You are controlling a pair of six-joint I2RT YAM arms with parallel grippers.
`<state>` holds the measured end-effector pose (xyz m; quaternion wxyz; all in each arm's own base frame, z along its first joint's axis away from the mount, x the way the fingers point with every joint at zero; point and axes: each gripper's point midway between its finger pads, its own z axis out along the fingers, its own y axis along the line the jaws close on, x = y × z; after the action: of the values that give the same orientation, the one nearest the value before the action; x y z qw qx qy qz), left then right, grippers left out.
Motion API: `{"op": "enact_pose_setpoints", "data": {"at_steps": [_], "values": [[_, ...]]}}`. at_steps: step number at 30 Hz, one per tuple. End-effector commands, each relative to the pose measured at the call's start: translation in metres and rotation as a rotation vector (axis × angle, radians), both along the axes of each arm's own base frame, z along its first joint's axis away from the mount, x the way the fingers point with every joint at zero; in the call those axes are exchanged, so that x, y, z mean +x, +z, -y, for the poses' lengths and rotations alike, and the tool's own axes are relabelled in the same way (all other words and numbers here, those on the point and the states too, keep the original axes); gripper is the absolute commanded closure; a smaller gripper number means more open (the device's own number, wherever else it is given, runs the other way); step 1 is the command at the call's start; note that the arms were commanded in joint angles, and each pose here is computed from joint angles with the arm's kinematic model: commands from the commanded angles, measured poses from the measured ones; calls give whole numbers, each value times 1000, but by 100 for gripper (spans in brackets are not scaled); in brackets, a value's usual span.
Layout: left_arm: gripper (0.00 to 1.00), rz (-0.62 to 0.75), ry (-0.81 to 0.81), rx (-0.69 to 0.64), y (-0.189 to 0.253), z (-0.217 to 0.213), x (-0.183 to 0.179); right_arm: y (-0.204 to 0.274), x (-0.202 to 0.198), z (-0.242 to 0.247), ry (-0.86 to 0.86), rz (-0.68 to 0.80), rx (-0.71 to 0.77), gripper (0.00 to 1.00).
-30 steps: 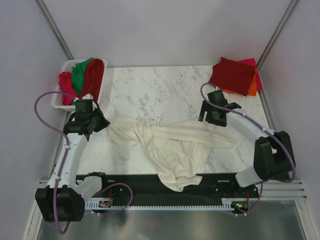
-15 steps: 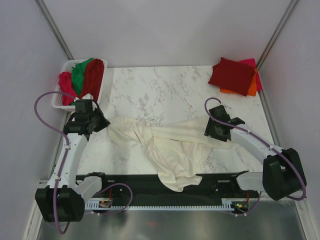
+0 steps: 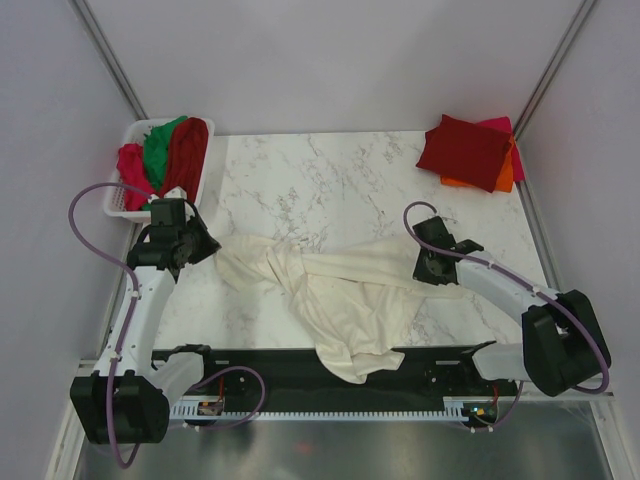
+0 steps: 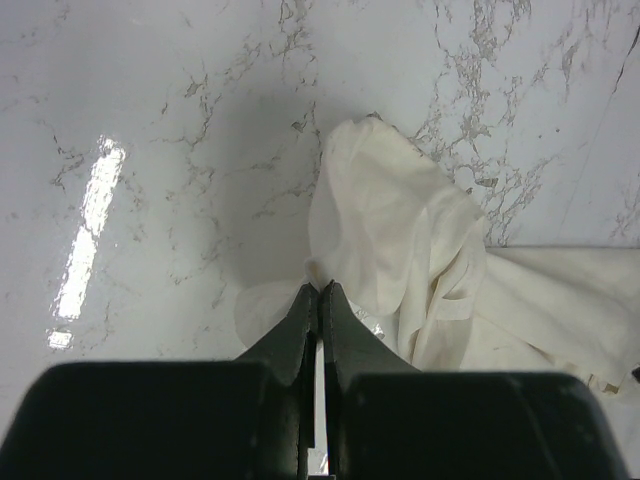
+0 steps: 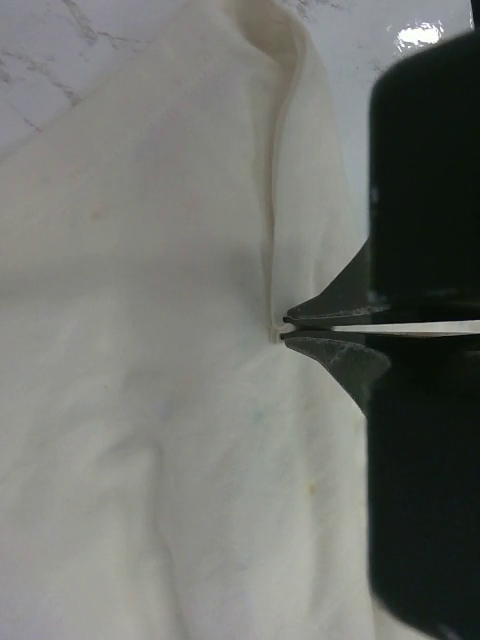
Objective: Fold and stack the t-shirts
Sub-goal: Flatten the tshirt out
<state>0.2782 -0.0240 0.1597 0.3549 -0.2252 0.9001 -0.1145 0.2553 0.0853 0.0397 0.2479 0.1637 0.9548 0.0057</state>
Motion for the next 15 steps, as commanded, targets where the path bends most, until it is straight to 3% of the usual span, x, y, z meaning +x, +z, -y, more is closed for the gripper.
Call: {"op": "enact_pose_setpoints", "data": {"at_steps": [1, 8, 11, 12, 13, 14, 15], "values": [[98, 42, -16, 3, 7, 1, 6, 6, 1, -4, -2, 39, 22, 100], [98, 80, 32, 28, 22, -7, 11, 40, 18, -6, -2, 141, 41, 100], [98, 223, 13, -32, 79, 5, 21, 110, 59, -11, 46, 277, -2, 100], [98, 275, 3, -43, 101, 8, 23, 167, 84, -18, 112, 400, -12, 100], [98, 389, -9, -42, 150, 9, 27, 193, 90, -11, 105, 439, -55, 100], [98, 448, -27, -24, 175, 9, 28, 257, 106, -12, 101, 570, -51, 100], [98, 501, -33, -9, 200, 8, 26, 288, 109, -8, 98, 629, -68, 100]]}}
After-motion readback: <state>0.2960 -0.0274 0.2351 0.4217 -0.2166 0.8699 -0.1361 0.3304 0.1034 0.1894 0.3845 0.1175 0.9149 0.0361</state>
